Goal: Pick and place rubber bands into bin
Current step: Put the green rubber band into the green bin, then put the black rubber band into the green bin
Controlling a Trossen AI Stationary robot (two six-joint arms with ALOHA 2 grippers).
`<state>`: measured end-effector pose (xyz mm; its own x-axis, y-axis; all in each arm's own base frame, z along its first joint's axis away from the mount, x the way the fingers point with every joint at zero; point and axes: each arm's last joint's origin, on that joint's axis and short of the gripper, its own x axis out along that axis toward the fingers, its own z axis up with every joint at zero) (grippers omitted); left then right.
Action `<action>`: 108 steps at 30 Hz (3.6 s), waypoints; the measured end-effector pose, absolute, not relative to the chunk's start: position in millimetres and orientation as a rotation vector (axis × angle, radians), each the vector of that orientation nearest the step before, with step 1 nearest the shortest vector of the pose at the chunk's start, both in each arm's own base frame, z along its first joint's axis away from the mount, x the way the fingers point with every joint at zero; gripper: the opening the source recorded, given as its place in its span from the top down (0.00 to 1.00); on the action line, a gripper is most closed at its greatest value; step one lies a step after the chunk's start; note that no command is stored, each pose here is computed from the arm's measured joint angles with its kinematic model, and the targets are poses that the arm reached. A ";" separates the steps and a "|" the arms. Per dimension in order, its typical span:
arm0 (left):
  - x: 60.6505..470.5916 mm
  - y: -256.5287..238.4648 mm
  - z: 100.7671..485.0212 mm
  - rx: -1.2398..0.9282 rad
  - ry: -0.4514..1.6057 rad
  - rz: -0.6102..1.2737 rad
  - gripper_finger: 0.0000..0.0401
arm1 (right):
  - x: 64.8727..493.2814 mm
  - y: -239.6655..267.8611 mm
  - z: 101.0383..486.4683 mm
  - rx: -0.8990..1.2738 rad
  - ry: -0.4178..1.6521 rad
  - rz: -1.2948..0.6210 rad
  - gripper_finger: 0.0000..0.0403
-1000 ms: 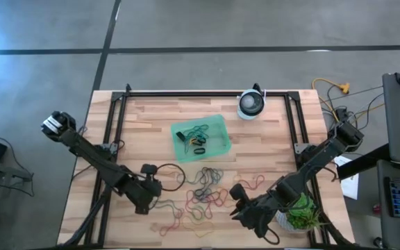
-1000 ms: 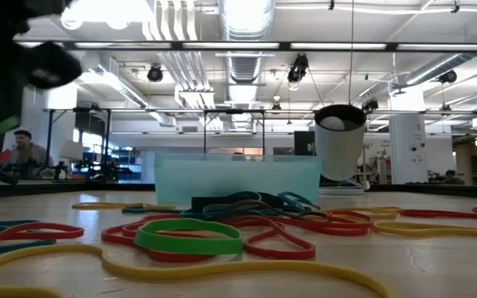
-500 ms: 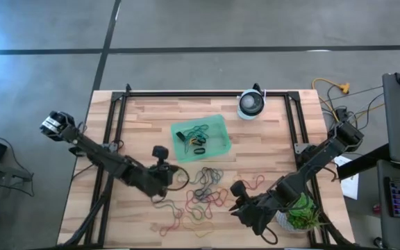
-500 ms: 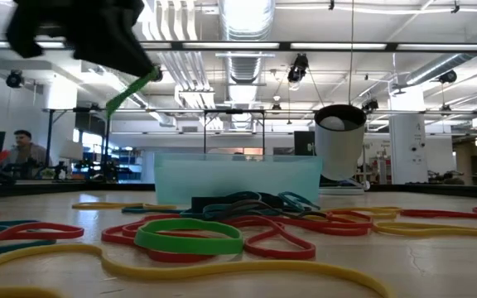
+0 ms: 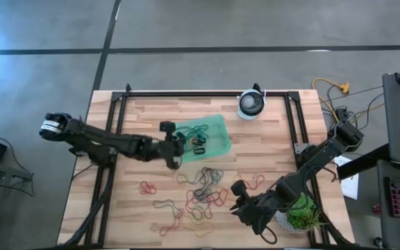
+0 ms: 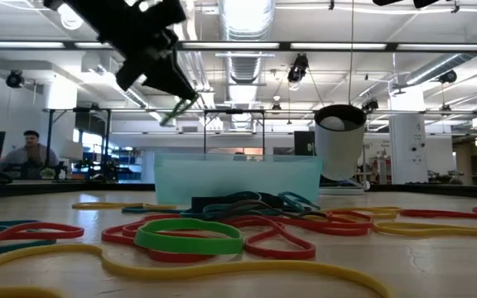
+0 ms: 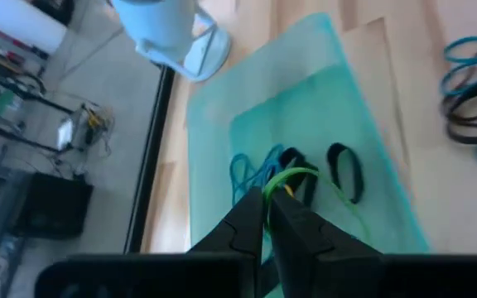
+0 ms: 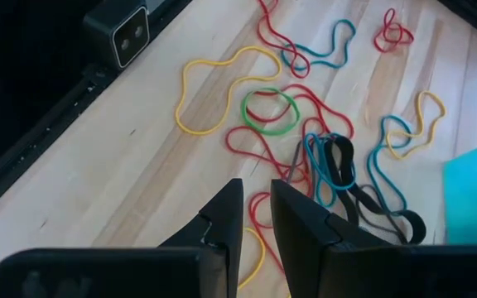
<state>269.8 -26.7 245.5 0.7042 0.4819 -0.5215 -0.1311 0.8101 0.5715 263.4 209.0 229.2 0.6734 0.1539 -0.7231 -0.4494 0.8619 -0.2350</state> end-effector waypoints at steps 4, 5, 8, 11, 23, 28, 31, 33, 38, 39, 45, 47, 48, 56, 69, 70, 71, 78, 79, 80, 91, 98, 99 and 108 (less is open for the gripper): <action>272.8 -2.6 245.3 0.471 0.725 0.366 0.98 | 263.3 208.9 228.9 -0.417 0.763 0.350 0.85; 273.4 3.0 245.5 0.457 0.722 0.371 0.98 | 263.3 208.9 228.9 -0.417 0.763 0.350 0.85; 275.0 16.9 247.1 0.436 0.708 0.373 0.98 | 263.3 208.9 228.8 -0.417 0.763 0.350 0.85; 276.9 28.5 249.6 0.416 0.675 0.365 0.98 | 263.2 208.8 228.6 -0.418 0.764 0.350 0.85; 290.4 61.3 220.7 0.351 0.758 0.339 0.98 | 262.9 208.6 227.9 -0.419 0.765 0.351 0.85; 299.2 72.8 200.0 0.340 0.813 0.354 0.98 | 262.8 208.5 227.4 -0.419 0.767 0.350 0.85; 301.9 77.3 191.2 0.331 0.844 0.360 0.98 | 262.7 208.5 227.3 -0.419 0.767 0.350 0.85; 303.3 79.2 187.6 0.326 0.855 0.362 0.97 | 262.5 208.3 226.8 -0.420 0.769 0.350 0.85; 303.7 79.7 185.9 0.320 0.859 0.363 0.88 | 262.4 208.2 226.3 -0.421 0.770 0.350 0.85; 303.7 79.5 186.4 0.320 0.857 0.362 0.86 | 262.2 208.1 225.9 -0.422 0.771 0.350 0.85; 301.5 78.3 190.9 0.300 0.851 0.370 0.78 | 261.9 207.8 225.1 -0.407 0.776 0.344 0.85; 295.9 75.7 193.6 0.283 0.895 0.348 0.77 | 261.9 207.8 225.0 -0.405 0.776 0.343 0.85; 291.6 73.8 195.5 0.263 0.925 0.330 0.77 | 261.9 207.8 224.9 -0.405 0.777 0.343 0.85; 247.1 44.9 222.9 0.053 1.033 0.178 0.77 | 263.8 203.4 219.9 -0.419 0.747 0.277 0.85; 184.2 -32.5 234.0 0.086 0.561 -0.104 0.77 | 303.3 172.4 195.3 -0.438 0.554 0.356 0.85; 180.9 -35.8 231.3 0.096 0.505 -0.128 0.77 | 306.4 169.0 193.6 -0.434 0.558 0.344 0.85; 177.7 -38.5 226.6 0.107 0.465 -0.148 0.77 | 309.1 165.1 191.3 -0.433 0.567 0.332 0.85; 160.9 -41.7 202.5 0.161 0.300 -0.197 0.77 | 331.3 131.3 168.1 -0.402 0.652 0.217 0.85; 159.4 -41.3 202.8 0.162 0.290 -0.197 0.77 | 334.6 125.7 164.4 -0.395 0.667 0.198 0.85; 158.5 -41.0 204.7 0.161 0.273 -0.196 0.77 | 337.7 120.0 161.5 -0.384 0.680 0.178 0.85; 153.4 -41.2 213.6 0.151 0.206 -0.202 0.77 | 350.7 88.3 154.8 -0.221 0.782 0.034 0.85; 154.4 -43.0 214.8 0.149 0.189 -0.210 0.77 | 348.1 86.2 151.5 -0.160 0.819 -0.037 0.85; 154.3 -43.3 214.6 0.149 0.190 -0.213 0.77 | 348.0 86.3 150.3 -0.155 0.824 -0.039 0.85; 153.7 -44.6 215.4 0.149 0.183 -0.221 0.77 | 352.8 104.6 134.5 -0.319 0.866 0.113 0.85</action>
<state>153.7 -44.6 215.4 0.9592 -0.2041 -0.1958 0.2311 0.9646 0.1268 352.8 104.6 134.5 0.6450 -0.0313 -0.7635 -0.2256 0.9468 -0.2294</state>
